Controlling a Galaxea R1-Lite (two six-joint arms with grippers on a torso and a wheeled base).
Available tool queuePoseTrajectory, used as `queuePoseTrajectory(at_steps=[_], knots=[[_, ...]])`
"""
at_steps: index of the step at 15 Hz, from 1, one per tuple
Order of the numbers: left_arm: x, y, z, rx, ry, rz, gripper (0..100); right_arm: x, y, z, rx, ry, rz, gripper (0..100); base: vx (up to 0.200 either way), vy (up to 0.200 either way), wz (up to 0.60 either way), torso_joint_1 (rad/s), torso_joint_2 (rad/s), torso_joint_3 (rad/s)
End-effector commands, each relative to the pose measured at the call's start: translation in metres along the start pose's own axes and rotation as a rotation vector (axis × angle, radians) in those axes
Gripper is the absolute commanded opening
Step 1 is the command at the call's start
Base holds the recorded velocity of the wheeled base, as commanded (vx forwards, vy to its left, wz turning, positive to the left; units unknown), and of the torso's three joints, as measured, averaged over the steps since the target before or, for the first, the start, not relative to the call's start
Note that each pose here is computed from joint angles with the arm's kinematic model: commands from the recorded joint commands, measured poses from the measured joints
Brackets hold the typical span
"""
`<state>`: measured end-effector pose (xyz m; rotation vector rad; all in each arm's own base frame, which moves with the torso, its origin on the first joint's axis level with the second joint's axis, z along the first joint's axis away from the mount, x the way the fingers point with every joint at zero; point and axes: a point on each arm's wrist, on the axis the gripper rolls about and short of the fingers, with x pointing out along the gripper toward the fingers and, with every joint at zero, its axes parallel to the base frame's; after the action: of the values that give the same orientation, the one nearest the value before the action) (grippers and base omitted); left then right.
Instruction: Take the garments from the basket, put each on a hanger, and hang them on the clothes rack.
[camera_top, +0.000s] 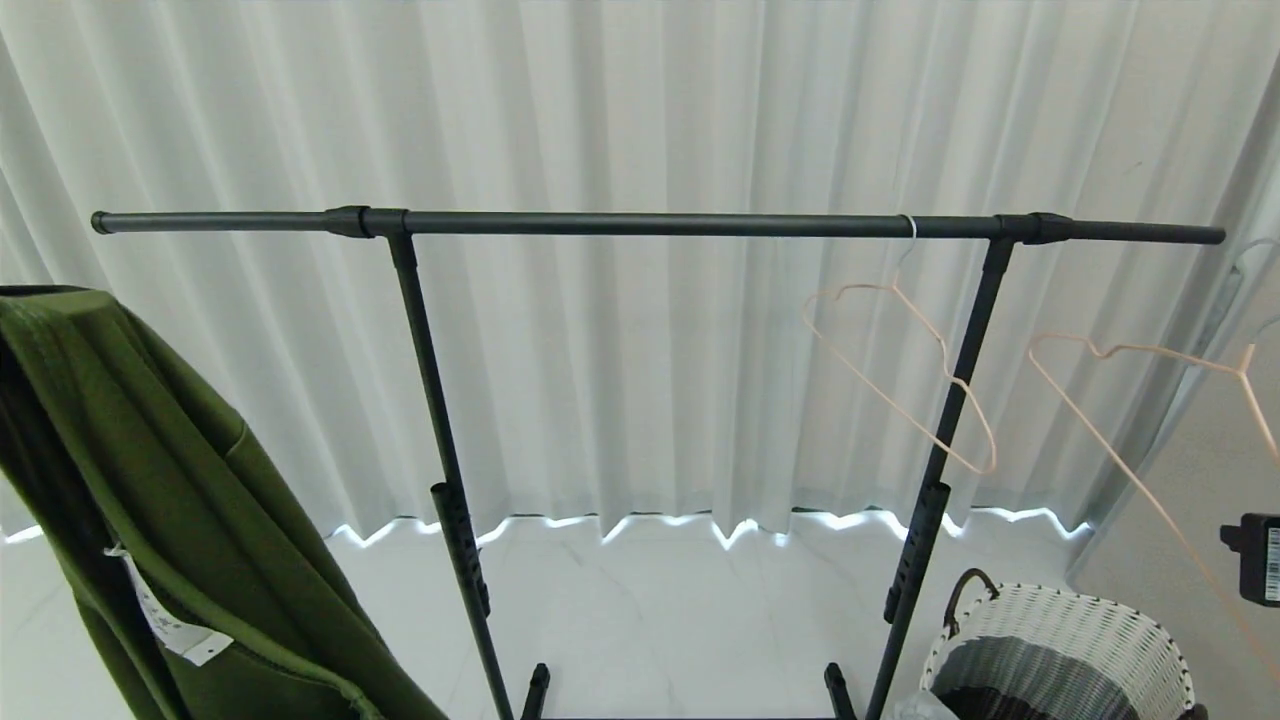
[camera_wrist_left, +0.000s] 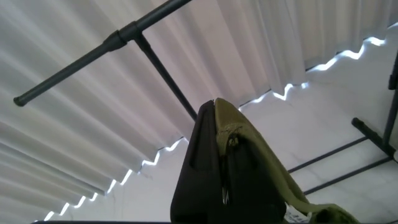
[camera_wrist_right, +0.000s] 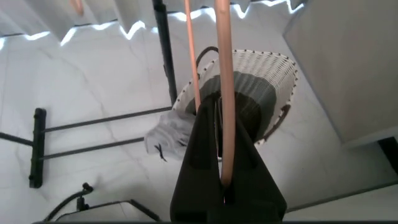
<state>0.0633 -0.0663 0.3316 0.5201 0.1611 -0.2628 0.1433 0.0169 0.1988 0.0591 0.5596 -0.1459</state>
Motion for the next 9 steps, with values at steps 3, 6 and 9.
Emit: queuePoseTrajectory(at_steps=[3,6,9], knots=[[0.0,0.0,0.0,0.001,0.001,-0.001,0,-0.019,0.001,0.002,-0.07,-0.078,0.052,0,-0.2,0.0,0.0,0.001,0.0,0.007],[0.002,-0.003,-0.001,0.008,0.01,-0.005,0,-0.04,0.011,0.003,-0.232,-0.155,0.252,0,0.0,0.0,0.0,0.0,0.0,0.0],[0.008,-0.003,-0.004,0.01,0.044,0.029,0,-0.059,0.029,0.008,-0.354,-0.226,0.456,0,0.0,0.0,0.0,0.0,0.0,0.0]])
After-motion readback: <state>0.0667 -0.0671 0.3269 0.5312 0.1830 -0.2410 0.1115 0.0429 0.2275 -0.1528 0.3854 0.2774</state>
